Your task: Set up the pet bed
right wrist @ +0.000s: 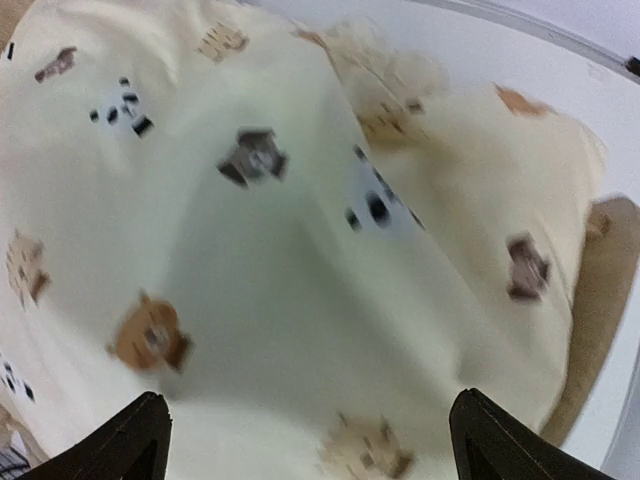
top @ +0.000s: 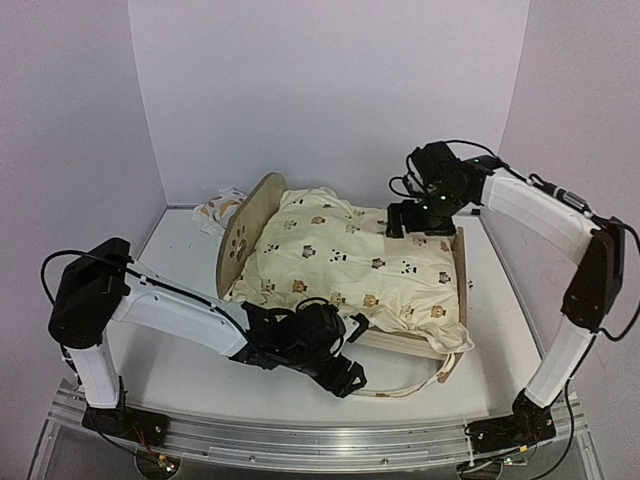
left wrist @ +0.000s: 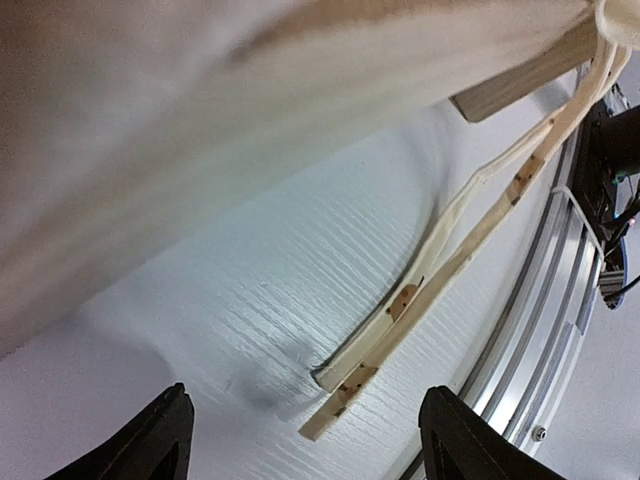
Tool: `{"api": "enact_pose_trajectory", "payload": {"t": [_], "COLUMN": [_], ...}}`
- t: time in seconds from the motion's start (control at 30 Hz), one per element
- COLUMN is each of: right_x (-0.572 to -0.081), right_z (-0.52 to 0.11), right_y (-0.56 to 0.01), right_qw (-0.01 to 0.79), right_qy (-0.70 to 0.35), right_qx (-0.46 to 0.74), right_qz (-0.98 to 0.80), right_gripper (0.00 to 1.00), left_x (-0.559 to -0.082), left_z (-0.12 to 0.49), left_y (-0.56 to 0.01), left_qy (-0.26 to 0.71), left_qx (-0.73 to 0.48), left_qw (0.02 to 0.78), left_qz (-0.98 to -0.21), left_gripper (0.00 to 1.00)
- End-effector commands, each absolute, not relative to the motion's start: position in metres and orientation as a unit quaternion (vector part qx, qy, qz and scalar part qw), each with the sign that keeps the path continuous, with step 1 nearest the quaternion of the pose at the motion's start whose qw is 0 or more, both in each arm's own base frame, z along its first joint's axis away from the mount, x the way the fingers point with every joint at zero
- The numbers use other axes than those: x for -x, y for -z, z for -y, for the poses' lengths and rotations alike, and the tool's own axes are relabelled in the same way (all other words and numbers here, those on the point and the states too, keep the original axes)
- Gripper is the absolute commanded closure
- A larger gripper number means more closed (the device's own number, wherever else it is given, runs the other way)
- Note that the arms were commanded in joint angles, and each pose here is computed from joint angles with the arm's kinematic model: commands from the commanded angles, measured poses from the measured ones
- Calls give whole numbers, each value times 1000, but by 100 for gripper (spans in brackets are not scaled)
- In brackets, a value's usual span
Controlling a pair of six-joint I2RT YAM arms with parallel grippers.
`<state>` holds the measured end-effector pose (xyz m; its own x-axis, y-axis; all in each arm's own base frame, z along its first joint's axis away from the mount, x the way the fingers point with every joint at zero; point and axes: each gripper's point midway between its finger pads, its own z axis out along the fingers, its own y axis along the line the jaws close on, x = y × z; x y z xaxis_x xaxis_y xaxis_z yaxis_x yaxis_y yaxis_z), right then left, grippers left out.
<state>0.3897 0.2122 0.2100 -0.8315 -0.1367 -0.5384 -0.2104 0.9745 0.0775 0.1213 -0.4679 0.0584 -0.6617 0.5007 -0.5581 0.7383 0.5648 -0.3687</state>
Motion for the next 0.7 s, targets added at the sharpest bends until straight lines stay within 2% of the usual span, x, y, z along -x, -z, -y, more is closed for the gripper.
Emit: {"api": "enact_pose_trajectory", "payload": {"t": [0.0, 0.23, 0.4, 0.53, 0.67], "right_x": [-343, -277, -256, -248, -240], "right_z": [-172, -151, -146, -132, -116], "right_y": [-234, -212, -203, -205, -206], "right_qw": [307, 283, 273, 292, 309], "right_qy": [-48, -88, -104, -95, -82], "right_qx": [47, 31, 20, -4, -32], "right_qz": [-949, -955, -956, -952, -947], "right_gripper": [2, 12, 17, 16, 14], "left_x": [-146, -134, -122, -115, -123], "left_z": [459, 465, 484, 515, 545], "left_y": [-100, -132, -180, -225, -238], "left_qy": [287, 334, 401, 440, 429], "left_qx": [-328, -350, -381, -431, -474], "left_qw": [258, 256, 271, 294, 325], "left_qz": [-862, -837, -788, -731, -696], "left_gripper": [21, 21, 21, 21, 22]}}
